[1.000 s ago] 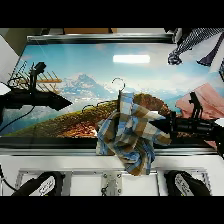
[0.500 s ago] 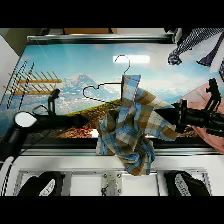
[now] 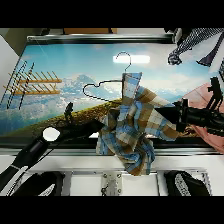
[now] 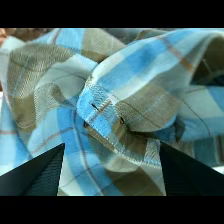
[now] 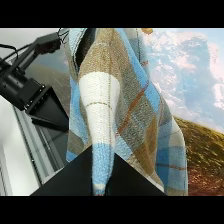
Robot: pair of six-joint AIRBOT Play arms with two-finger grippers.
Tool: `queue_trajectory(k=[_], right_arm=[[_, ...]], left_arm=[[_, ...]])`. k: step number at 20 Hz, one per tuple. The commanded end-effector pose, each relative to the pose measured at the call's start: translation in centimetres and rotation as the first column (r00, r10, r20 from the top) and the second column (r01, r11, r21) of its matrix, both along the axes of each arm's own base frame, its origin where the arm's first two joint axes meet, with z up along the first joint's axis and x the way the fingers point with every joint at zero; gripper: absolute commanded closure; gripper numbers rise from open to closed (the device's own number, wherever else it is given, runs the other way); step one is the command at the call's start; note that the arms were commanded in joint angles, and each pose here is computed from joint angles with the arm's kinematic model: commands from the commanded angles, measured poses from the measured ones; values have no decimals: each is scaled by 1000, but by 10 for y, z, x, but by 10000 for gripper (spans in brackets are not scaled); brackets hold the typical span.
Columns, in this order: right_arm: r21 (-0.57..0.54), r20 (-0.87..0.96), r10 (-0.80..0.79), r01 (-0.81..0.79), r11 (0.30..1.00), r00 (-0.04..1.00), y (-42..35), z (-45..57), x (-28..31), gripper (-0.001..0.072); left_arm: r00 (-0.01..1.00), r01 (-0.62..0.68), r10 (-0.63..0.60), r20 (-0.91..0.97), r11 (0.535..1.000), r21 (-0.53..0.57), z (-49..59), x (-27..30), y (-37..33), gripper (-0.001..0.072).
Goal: Fold the clothes and pants, and hang the long-sleeved shirts on hangers.
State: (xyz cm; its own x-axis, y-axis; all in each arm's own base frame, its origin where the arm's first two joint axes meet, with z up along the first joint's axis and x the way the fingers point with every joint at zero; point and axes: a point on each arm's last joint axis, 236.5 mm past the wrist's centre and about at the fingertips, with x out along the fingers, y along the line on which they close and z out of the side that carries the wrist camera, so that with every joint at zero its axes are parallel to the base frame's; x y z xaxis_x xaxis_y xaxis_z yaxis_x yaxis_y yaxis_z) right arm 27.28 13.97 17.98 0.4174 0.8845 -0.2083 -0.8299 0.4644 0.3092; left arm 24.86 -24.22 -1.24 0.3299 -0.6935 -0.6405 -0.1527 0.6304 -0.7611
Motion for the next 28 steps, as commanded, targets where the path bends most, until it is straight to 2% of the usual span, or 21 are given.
queue_trajectory(k=[1, 4, 8, 11, 12, 15, 21, 24, 28], right_arm=[[6, -12, -1, 1, 1000, 1000, 0, 1, 0, 702], [5, -12, -2, 2, 1000, 1000, 0, 0, 0, 702], [9, -20, -2, 2, 1000, 1000, 0, 0, -1, 702], [19, -47, -4, 5, 1000, 999, 1, 0, -2, 702], [17, -42, -5, 6, 1000, 999, 1, 1, -2, 702], [21, -44, -13, 14, 1000, 999, 3, 8, -8, 702], [15, -66, 39, -38, 999, 997, 23, 16, -32, 703], [-74, -125, 46, -56, 996, 991, 26, -5, -42, 703], [-88, -134, 36, -48, 995, 990, 25, -7, -43, 703]], left_arm=[[995, -46, 41, -94, 997, -58, -15, 0, -14, 86], [993, -11, -1, -120, 995, -99, -23, -8, -36, 86], [989, 26, -40, -145, 995, -92, -30, -8, -56, 106], [995, 50, -55, -85, 997, -55, -26, 13, -58, 642], [996, 49, -52, -71, 998, -41, -26, 21, -52, 692], [998, -36, 33, -52, 998, -48, -13, 49, -13, 693], [989, -143, 142, 45, 989, 31, 15, 75, 84, 694], [982, -167, 159, 98, 982, 85, 28, 82, 114, 694], [984, -134, 110, 140, 975, 176, 48, 90, 139, 694]])
